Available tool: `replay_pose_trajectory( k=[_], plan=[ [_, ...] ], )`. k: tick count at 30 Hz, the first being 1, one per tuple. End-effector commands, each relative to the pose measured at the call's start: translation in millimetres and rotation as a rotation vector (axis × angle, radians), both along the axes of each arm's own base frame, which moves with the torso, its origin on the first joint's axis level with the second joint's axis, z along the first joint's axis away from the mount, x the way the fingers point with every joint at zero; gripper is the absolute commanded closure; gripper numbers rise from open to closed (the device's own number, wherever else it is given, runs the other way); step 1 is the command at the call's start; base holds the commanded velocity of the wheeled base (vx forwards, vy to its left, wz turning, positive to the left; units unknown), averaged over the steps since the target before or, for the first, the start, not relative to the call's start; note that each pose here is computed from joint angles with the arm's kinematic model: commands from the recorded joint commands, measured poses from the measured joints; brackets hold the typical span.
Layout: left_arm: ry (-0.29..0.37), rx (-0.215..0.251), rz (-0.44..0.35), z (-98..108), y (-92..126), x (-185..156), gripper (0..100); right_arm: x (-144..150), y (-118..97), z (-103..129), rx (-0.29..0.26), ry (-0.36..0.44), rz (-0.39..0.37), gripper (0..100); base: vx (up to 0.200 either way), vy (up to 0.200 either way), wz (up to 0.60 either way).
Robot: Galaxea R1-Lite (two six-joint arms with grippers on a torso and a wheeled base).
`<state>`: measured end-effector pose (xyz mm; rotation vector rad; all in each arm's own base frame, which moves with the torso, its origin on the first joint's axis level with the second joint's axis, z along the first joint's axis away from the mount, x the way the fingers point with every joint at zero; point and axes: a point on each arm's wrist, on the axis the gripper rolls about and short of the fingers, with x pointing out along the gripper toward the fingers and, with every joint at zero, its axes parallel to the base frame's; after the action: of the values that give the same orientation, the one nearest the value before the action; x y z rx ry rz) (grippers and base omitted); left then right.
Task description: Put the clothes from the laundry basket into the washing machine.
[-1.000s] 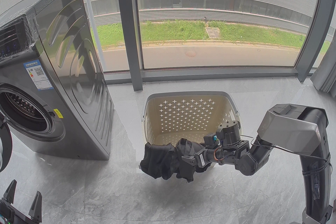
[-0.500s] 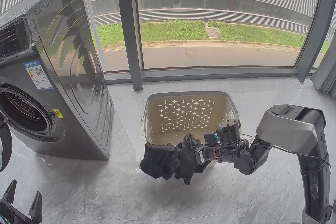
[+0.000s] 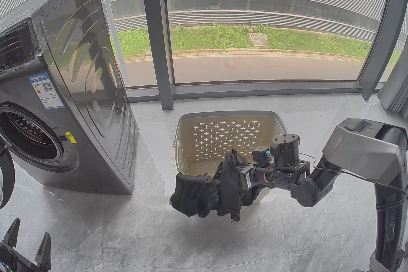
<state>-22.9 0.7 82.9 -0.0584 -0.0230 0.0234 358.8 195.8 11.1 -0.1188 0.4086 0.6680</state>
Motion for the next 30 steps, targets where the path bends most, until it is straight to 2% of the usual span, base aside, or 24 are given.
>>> replay_pose_trajectory(
  k=[1,4,6,7,8,9,11,14,16,18,19,23,30],
  plan=[
    [-0.001,0.000,0.000,-4.3,0.0,0.0,0,-17.4,-8.1,78.2,0.089,-0.160,-0.022,100,0.000,0.000,0.00],
    [0.001,0.000,0.002,-4.3,0.0,0.1,0,-33.7,-18.8,127.2,0.162,-0.251,-0.078,100,0.000,0.000,0.00],
    [0.001,0.000,0.002,-4.3,0.0,0.1,0,-43.1,-24.1,145.2,0.199,-0.278,-0.093,100,0.000,0.000,0.00],
    [0.001,0.000,0.002,-4.3,0.0,0.1,0,-43.1,-24.1,145.2,0.199,-0.278,-0.093,100,0.000,0.000,0.00],
    [-0.001,0.000,0.002,-4.3,0.0,0.0,0,-61.2,-34.7,167.6,0.247,-0.309,-0.112,100,0.000,0.000,0.00],
    [0.001,0.000,0.004,-4.3,0.1,0.1,0,-73.8,-41.7,175.5,0.263,-0.317,-0.126,100,0.000,0.000,0.00],
    [0.001,0.000,0.004,-4.3,0.1,0.1,0,-87.3,-48.5,181.2,0.285,-0.322,-0.132,100,0.000,0.000,0.00],
    [0.001,0.000,0.005,-4.3,0.1,0.1,0,-111.0,-60.3,188.8,0.349,-0.334,-0.137,100,0.000,0.000,0.00],
    [0.001,0.000,0.004,-4.3,0.1,0.1,0,-115.6,-62.8,190.3,0.367,-0.338,-0.140,100,0.000,0.000,0.00],
    [-0.001,0.000,0.005,-4.3,0.1,0.0,0,-128.5,-73.8,194.2,0.422,-0.365,-0.166,100,0.000,0.000,0.00],
    [-0.001,0.001,0.005,-4.3,0.1,0.0,0,-129.9,-76.1,193.9,0.430,-0.372,-0.179,100,0.000,0.000,0.00],
    [-0.001,0.001,0.005,-4.3,0.1,0.0,0,-122.5,-90.7,196.5,0.418,-0.421,-0.259,100,0.000,0.000,0.00],
    [-0.001,0.001,0.004,-4.3,0.1,0.0,0,-123.6,-96.2,196.3,0.412,-0.424,-0.270,100,0.000,0.000,0.00]
  ],
)
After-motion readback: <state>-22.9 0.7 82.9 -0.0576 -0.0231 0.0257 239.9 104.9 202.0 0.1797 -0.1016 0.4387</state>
